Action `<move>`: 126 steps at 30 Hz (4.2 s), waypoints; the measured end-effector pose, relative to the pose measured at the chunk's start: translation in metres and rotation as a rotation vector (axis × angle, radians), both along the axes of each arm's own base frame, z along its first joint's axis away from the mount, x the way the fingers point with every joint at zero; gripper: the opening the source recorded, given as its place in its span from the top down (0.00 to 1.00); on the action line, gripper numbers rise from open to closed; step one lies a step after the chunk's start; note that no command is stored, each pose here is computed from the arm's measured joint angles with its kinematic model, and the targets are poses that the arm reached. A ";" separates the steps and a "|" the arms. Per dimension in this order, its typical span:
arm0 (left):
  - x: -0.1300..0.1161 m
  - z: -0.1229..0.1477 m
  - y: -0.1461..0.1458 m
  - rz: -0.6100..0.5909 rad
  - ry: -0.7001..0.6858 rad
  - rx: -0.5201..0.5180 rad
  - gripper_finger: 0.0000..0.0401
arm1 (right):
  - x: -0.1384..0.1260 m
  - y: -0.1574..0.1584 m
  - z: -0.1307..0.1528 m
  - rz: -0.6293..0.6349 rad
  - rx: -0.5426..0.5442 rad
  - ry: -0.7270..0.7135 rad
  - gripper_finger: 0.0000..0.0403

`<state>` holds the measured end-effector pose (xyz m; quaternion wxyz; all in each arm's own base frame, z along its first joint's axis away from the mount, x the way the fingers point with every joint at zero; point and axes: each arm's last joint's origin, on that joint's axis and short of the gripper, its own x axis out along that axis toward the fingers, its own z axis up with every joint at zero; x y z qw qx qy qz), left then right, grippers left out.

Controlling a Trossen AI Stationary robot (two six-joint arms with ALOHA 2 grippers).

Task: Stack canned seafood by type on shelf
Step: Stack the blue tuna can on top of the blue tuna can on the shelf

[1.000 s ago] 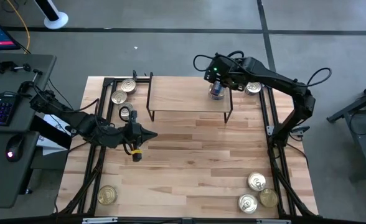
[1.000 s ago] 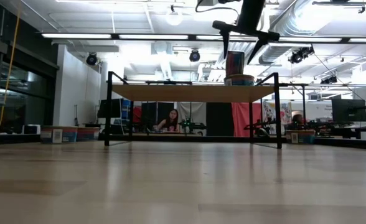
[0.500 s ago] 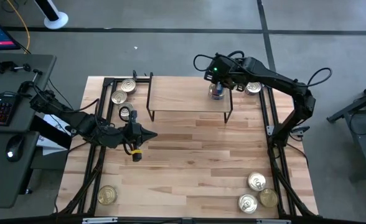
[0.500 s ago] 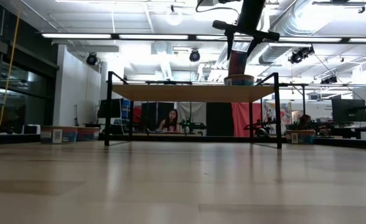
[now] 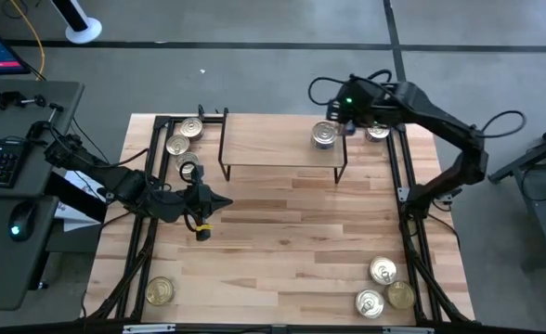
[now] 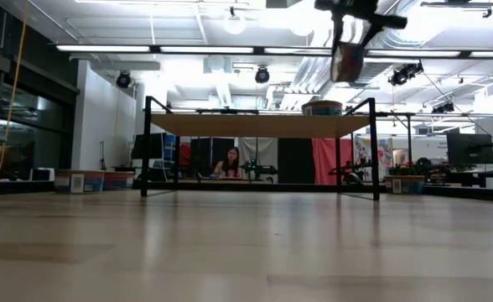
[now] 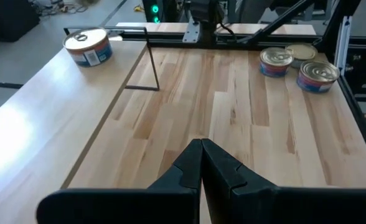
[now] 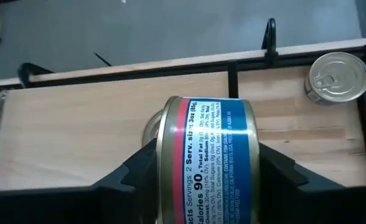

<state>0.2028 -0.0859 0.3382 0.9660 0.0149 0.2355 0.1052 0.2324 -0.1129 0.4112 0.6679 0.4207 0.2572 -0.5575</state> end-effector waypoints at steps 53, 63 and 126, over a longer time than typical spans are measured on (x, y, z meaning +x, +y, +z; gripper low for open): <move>0.004 0.007 0.000 0.130 -0.139 -0.201 1.00 | -0.029 -0.017 -0.117 -0.081 0.056 -0.685 0.41; 0.003 0.007 -0.001 0.104 -0.121 -0.174 1.00 | -0.029 -0.017 -0.116 -0.095 0.058 -0.703 0.40; 0.002 0.005 0.000 0.098 -0.092 -0.145 1.00 | -0.016 -0.023 -0.110 -0.090 0.000 -0.540 0.21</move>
